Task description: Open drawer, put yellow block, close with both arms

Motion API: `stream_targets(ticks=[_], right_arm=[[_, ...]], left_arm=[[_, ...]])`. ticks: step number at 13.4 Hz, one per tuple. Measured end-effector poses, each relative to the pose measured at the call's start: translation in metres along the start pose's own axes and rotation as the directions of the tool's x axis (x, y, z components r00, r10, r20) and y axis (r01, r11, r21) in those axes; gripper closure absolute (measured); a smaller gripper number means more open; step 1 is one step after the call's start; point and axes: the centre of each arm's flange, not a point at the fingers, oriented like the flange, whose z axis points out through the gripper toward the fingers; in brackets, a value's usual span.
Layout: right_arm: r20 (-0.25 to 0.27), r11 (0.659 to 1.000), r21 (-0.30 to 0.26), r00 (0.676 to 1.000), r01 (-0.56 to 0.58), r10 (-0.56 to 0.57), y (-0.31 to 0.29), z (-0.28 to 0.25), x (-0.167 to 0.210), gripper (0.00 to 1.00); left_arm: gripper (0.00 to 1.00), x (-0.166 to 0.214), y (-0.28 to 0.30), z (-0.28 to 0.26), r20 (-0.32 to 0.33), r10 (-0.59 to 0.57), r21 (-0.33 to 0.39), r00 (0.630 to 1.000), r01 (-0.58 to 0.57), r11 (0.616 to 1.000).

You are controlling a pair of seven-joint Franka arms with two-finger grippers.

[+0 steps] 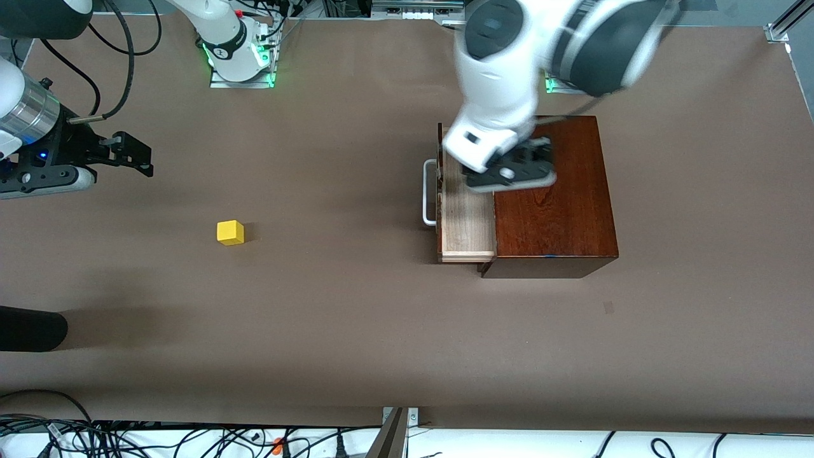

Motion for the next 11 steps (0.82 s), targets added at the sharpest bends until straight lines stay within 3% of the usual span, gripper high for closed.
stream_targets(ticks=[5,7,9,11], right_arm=[[0.002,1.0,0.0,1.0,0.0,0.0,0.0,0.0,0.0,0.0],[0.019,1.0,0.001,1.0,0.0,0.0,0.0,0.002,-0.002,0.0],[0.071,1.0,0.002,0.997,0.0,0.0,0.0,0.006,-0.007,0.0],[0.084,1.0,0.003,0.996,0.0,-0.001,-0.001,0.008,-0.009,0.0]], left_arm=[[0.0,0.051,-0.134,0.005,0.075,0.068,-0.132,0.995,-0.058,0.99],[0.0,0.053,-0.172,0.002,0.077,0.078,-0.162,0.994,-0.065,0.985],[0.0,0.05,-0.212,0.005,0.073,0.13,-0.206,0.989,-0.112,0.972],[0.0,0.043,-0.254,0.015,0.03,0.151,-0.231,0.988,-0.14,0.963]])
